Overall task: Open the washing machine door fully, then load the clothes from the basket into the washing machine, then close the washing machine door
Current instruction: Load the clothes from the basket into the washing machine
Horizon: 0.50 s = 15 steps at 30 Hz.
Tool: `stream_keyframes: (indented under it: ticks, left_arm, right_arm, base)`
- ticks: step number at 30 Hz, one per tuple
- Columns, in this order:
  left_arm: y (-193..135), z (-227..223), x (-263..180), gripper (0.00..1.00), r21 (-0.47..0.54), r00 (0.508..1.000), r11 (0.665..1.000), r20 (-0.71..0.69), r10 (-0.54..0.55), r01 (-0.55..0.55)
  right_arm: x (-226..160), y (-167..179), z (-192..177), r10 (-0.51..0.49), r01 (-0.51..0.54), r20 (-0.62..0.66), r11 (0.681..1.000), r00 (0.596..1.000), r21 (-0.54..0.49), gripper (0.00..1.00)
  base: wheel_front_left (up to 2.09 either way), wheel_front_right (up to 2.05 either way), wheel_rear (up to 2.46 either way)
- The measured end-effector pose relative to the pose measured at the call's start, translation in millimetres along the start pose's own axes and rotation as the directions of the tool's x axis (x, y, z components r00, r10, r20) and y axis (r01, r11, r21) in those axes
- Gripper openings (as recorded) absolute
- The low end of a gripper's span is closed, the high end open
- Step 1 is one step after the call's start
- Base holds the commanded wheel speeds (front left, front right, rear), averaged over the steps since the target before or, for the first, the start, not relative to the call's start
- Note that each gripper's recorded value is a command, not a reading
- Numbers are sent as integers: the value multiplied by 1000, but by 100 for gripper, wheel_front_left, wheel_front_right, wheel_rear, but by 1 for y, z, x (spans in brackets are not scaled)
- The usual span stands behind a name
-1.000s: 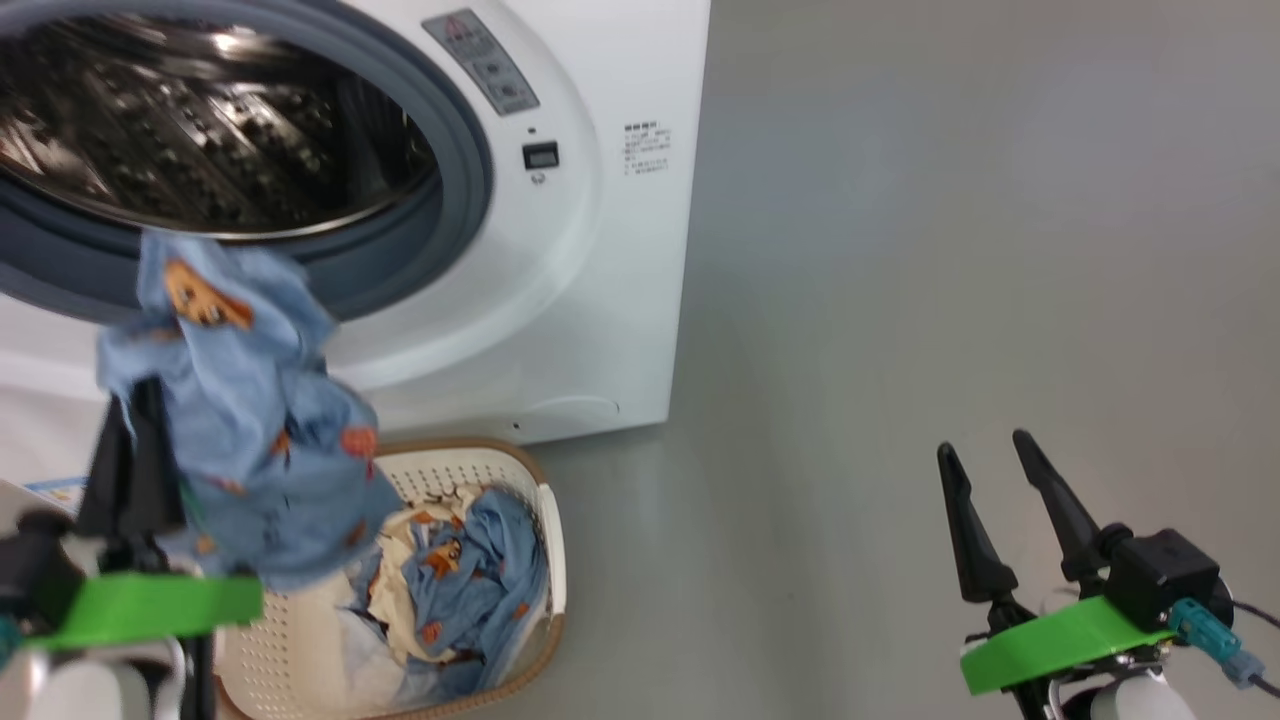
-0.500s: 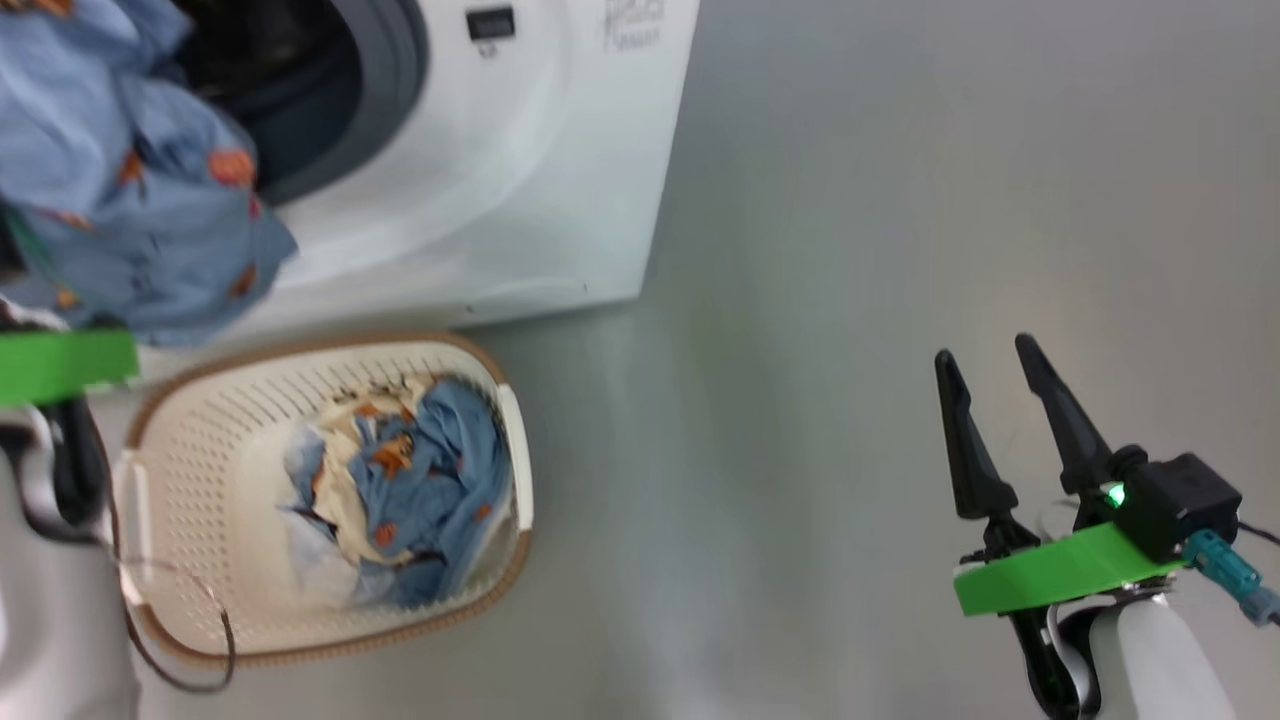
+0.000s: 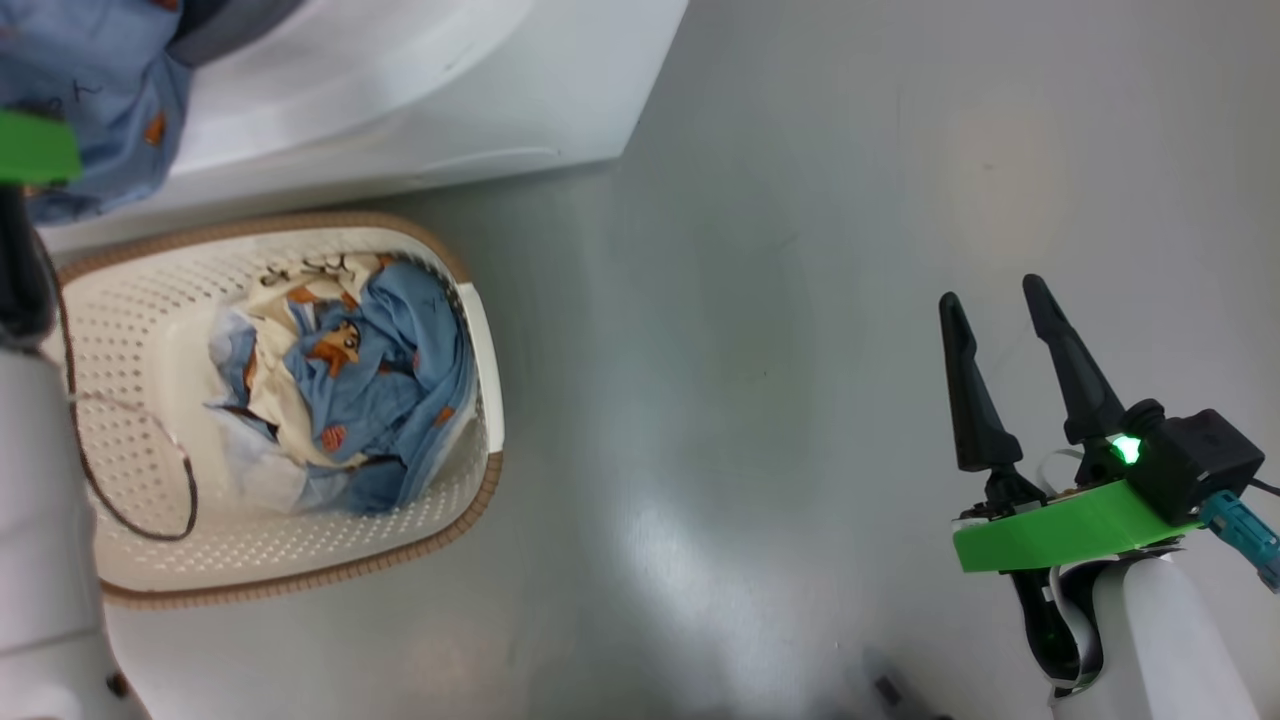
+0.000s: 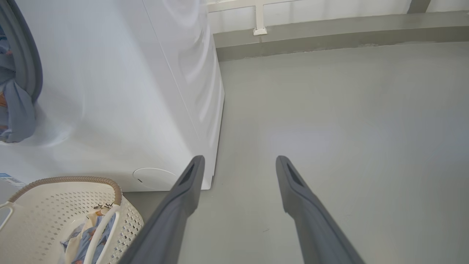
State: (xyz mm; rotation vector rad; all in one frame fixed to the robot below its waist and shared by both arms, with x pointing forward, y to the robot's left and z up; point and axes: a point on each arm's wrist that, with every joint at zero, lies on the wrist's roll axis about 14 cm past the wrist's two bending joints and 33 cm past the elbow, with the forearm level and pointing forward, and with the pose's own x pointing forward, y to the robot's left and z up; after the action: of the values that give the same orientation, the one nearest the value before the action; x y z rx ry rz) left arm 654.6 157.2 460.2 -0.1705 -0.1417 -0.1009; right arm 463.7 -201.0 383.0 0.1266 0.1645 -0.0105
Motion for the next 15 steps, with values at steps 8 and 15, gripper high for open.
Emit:
stream_keyframes:
  ticks: [8, 15]
  left_arm:
    - [-8, -47, 21, 0, 21, 986, 999, -161, -44, 48]
    - [-13, -47, 50, 0, 74, 968, 992, -239, -78, 98]
  right_arm:
    - [1, 5, -21, 14, -13, -53, 1000, 999, 10, 100]
    - [-1, 10, -28, 29, -28, -74, 1000, 997, 15, 100]
  base:
    - [0, 0, 0]
    - [0, 0, 0]
